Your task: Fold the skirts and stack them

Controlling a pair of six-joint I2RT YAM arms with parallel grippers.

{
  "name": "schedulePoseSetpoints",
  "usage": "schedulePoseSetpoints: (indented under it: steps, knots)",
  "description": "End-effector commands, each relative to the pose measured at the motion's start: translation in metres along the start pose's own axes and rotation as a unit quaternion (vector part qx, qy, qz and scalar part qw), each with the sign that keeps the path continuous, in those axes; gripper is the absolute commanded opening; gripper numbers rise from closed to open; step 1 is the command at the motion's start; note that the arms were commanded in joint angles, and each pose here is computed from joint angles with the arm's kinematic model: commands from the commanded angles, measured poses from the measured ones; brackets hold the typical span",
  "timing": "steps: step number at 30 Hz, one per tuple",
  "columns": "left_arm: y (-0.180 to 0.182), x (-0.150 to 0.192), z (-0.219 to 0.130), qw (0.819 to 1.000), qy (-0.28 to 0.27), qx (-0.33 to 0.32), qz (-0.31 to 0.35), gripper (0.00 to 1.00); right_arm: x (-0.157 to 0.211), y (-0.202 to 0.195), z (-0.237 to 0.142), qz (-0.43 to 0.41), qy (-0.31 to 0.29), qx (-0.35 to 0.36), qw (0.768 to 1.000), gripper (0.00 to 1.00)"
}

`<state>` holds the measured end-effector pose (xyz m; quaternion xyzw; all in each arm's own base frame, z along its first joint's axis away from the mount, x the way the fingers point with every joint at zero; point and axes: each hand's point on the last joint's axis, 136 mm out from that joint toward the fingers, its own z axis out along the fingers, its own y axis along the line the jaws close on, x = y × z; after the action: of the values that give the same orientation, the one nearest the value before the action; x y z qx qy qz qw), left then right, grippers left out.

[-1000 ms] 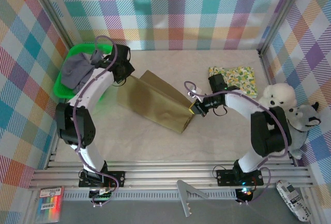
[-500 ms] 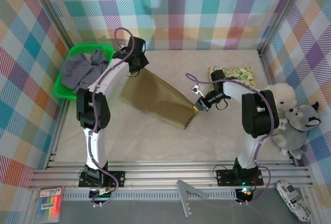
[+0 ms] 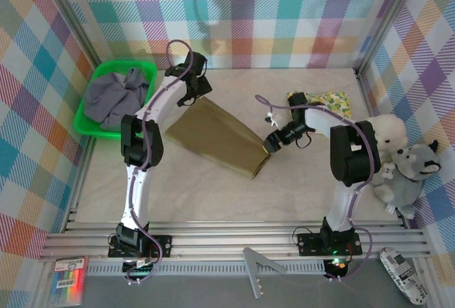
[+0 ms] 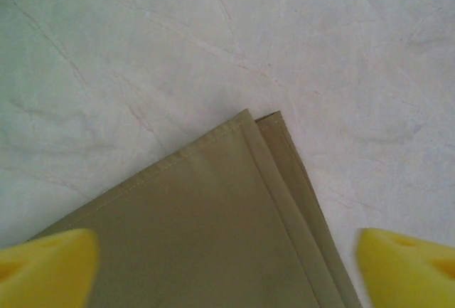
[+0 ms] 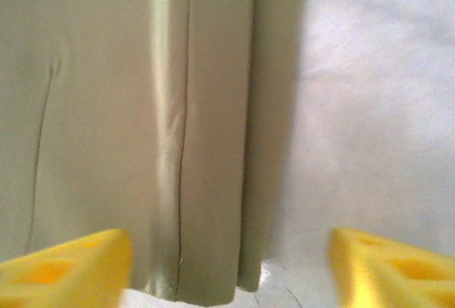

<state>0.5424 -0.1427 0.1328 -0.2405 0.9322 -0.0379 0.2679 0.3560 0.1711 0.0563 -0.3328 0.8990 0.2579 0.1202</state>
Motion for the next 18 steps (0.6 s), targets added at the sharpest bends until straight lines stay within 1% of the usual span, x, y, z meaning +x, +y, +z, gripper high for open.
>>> schedulePoseSetpoints:
  steps: [1, 4, 5, 7, 9, 11, 14, 16, 18]
  knots:
    - [0.007, 0.008, -0.039, 1.000, 0.016, 0.023, 0.011, 1.00, -0.039, 0.025, -0.051, 0.087, -0.084, 0.010, 0.993, 0.99]
    - [0.001, 0.034, -0.048, 0.995, 0.049, 0.087, 0.013, 1.00, -0.047, 0.044, -0.061, 0.128, -0.160, 0.020, 0.979, 0.99]
    - [-0.002, 0.043, -0.047, 0.992, 0.064, 0.106, 0.016, 1.00, -0.051, 0.052, -0.062, 0.145, -0.185, 0.007, 0.972, 0.99]
    - [-0.010, 0.062, -0.038, 0.984, 0.109, 0.137, 0.018, 1.00, -0.055, 0.066, -0.058, 0.203, -0.223, -0.023, 0.953, 0.99]
    - [-0.011, 0.074, -0.022, 0.980, 0.141, 0.140, 0.017, 1.00, -0.058, 0.077, -0.049, 0.260, -0.245, -0.041, 0.933, 0.99]
    - [-0.012, 0.082, -0.007, 0.975, 0.166, 0.146, 0.005, 1.00, -0.061, 0.095, -0.037, 0.292, -0.254, -0.062, 0.920, 0.99]
    - [-0.012, 0.086, 0.017, 0.973, 0.173, 0.153, 0.000, 1.00, -0.058, 0.108, -0.016, 0.334, -0.247, -0.050, 0.908, 0.99]
    - [-0.007, 0.093, 0.037, 0.972, 0.188, 0.142, -0.003, 1.00, -0.052, 0.109, 0.003, 0.368, -0.222, -0.056, 0.901, 0.99]
    - [-0.005, 0.103, 0.049, 0.968, 0.207, 0.140, -0.009, 1.00, -0.041, 0.104, 0.022, 0.398, -0.188, -0.053, 0.896, 0.99]
